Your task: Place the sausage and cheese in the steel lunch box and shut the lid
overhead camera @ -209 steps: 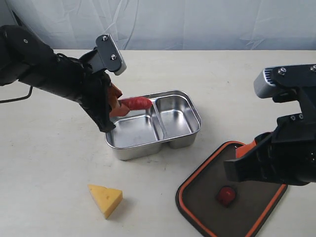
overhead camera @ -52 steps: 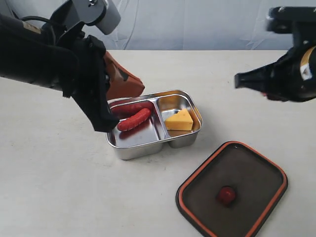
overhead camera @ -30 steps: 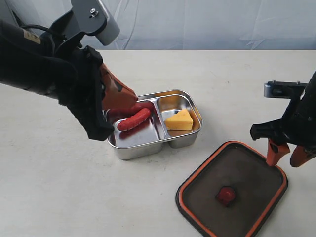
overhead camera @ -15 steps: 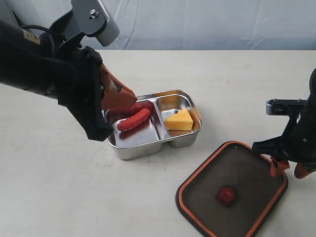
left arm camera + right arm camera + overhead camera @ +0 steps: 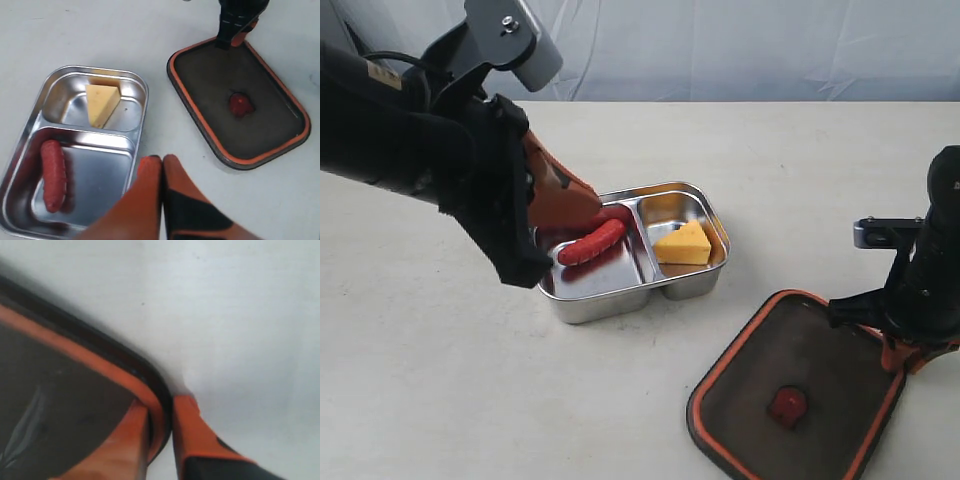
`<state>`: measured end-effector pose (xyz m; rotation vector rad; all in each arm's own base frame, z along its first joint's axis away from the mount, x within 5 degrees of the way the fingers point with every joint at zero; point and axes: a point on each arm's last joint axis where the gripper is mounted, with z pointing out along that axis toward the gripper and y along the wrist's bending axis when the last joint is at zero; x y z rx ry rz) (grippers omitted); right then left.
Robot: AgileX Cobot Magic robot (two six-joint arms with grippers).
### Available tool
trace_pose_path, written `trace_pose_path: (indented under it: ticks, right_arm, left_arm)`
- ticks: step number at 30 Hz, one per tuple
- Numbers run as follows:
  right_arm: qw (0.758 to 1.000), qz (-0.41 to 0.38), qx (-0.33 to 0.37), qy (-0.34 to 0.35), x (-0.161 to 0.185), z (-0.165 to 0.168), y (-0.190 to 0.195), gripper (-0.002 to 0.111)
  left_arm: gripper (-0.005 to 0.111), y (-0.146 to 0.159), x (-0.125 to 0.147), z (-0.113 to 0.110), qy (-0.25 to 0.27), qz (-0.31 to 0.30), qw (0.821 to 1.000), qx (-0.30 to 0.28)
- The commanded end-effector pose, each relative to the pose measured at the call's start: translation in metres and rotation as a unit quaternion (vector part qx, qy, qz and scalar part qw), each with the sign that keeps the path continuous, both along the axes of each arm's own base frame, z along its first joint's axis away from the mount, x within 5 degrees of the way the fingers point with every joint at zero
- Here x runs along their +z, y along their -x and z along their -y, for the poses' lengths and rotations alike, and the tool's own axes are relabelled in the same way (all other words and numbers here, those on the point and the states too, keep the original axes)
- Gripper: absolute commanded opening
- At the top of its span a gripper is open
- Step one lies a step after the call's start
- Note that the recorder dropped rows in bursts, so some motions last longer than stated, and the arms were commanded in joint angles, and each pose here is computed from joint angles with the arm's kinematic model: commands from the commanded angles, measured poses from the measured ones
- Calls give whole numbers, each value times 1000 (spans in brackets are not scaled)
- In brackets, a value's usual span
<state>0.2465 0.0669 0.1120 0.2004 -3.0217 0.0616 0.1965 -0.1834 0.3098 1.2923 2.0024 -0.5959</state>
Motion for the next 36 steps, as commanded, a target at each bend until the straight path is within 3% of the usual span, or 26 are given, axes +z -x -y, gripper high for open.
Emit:
trace_pose_path:
  ticks: [1,6,14,21,25,28,36]
  right_arm:
    - [1000,-9,6,8,-9,2,1,0]
    - [1000,0,6,5,-5,2,1,0]
    - [997,80,10,-17,34,2,0,0]
    - [986,161,22,-39,70,2,4,0]
    - [974,213,34,-71,94,0,9,0]
    - [959,246,47,-134,113,-9,15,0]
    - [951,246,72,-174,118,-15,19,0]
  left_arm:
    - [0,7,4,4,48,-70,996,27]
    - [10,11,3,4,56,-122,990,43]
    - [42,1,5,-12,82,-180,977,84]
    - [44,-14,6,-32,122,-219,961,112]
    - [44,-19,0,-30,167,-292,940,53]
    - [44,-31,-20,-20,188,-351,917,12]
    - [44,-58,-65,-8,195,-394,898,14]
